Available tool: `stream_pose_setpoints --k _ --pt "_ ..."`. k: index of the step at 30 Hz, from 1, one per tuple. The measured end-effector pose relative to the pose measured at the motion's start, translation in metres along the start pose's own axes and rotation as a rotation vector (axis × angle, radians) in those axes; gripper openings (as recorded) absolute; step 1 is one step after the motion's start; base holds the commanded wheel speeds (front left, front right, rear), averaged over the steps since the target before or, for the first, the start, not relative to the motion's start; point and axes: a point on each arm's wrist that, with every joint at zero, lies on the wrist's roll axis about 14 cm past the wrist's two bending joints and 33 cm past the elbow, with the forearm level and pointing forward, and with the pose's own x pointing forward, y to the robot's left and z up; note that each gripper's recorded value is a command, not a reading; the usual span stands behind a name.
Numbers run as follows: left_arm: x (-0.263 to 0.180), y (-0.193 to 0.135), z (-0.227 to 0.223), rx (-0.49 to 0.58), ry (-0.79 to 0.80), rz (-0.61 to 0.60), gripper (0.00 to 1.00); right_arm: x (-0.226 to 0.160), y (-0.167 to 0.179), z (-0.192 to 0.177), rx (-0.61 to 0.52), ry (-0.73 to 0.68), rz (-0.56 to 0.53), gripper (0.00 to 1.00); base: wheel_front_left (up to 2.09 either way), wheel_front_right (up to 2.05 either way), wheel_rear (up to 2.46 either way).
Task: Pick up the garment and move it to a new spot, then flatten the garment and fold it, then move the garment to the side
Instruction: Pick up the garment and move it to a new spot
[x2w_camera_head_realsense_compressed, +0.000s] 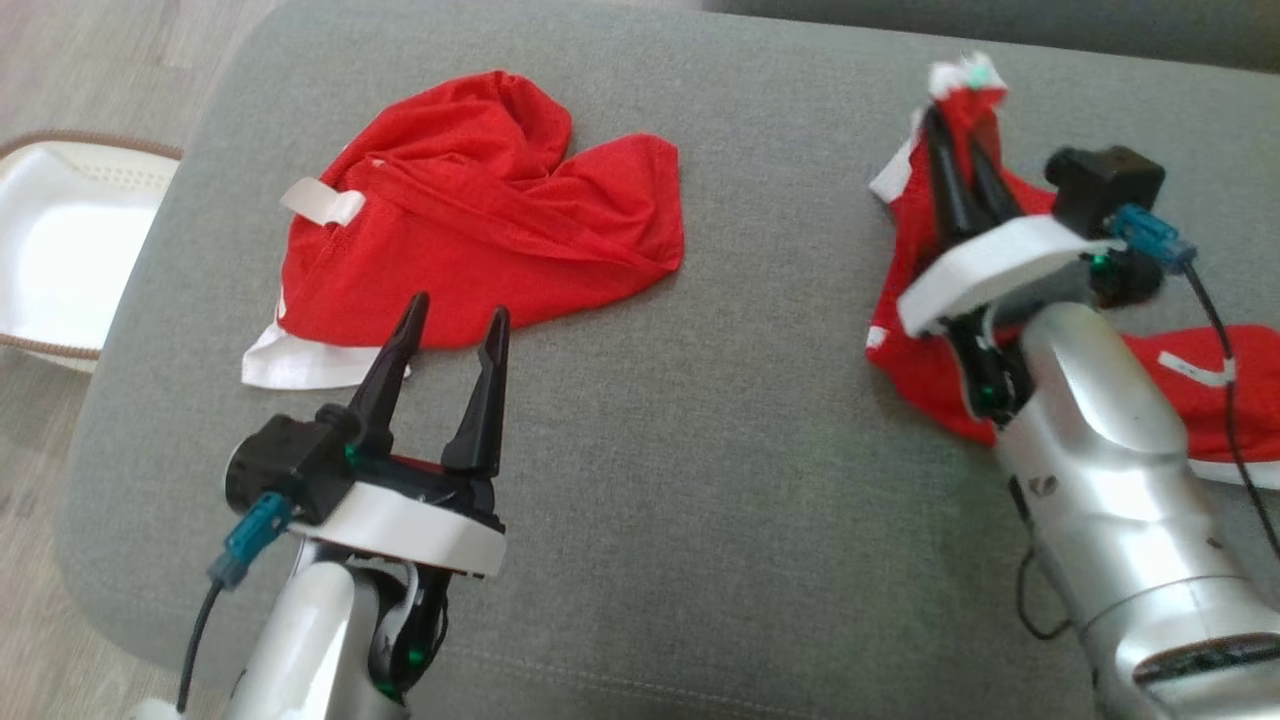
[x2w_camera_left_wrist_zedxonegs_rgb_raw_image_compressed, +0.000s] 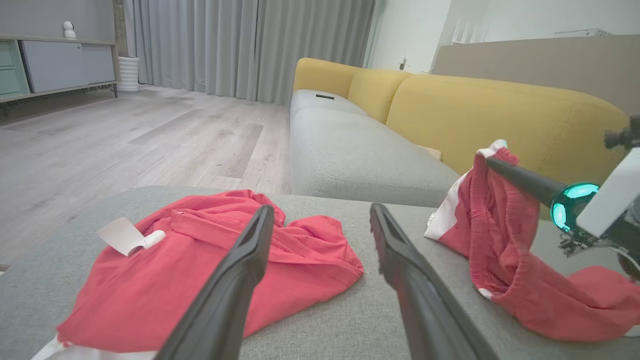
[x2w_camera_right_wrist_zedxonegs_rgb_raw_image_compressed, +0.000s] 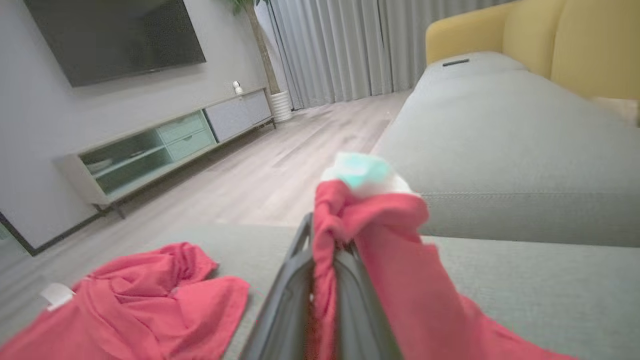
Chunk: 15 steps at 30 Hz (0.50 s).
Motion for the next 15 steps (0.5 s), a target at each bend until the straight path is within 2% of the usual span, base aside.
stream_pose_setpoints --k 1,2,5,8,11,15 --pt "0.0 0.0 -0.001 0.0 0.004 0.0 1.0 -0.001 -0.01 -0.01 -0.017 0.033 -0.027 0.61 0.0 0.0 0.0" --pt "0.0 0.0 -0.002 0.0 0.007 0.0 1.0 -0.003 -0.019 -0.02 -0.036 0.069 -0.051 1.0 0.0 0.0 0.0" --pt "0.0 -0.002 -0.005 -0.002 0.014 -0.004 1.0 -0.011 -0.034 -0.04 -0.047 0.134 -0.096 1.0 0.0 0.0 0.0" --pt "0.002 -0.004 -0.006 -0.004 0.015 -0.011 1.0 -0.016 -0.041 -0.044 -0.054 0.154 -0.114 1.0 0.0 0.0 0.0" --pt "0.004 -0.007 -0.005 -0.007 0.01 -0.021 1.0 -0.02 -0.045 -0.038 -0.058 0.139 -0.126 1.0 0.0 0.0 0.0" --pt "0.007 -0.014 -0.001 -0.012 -0.003 -0.045 1.0 -0.024 -0.048 -0.01 -0.081 0.059 -0.133 1.0 0.0 0.0 0.0"
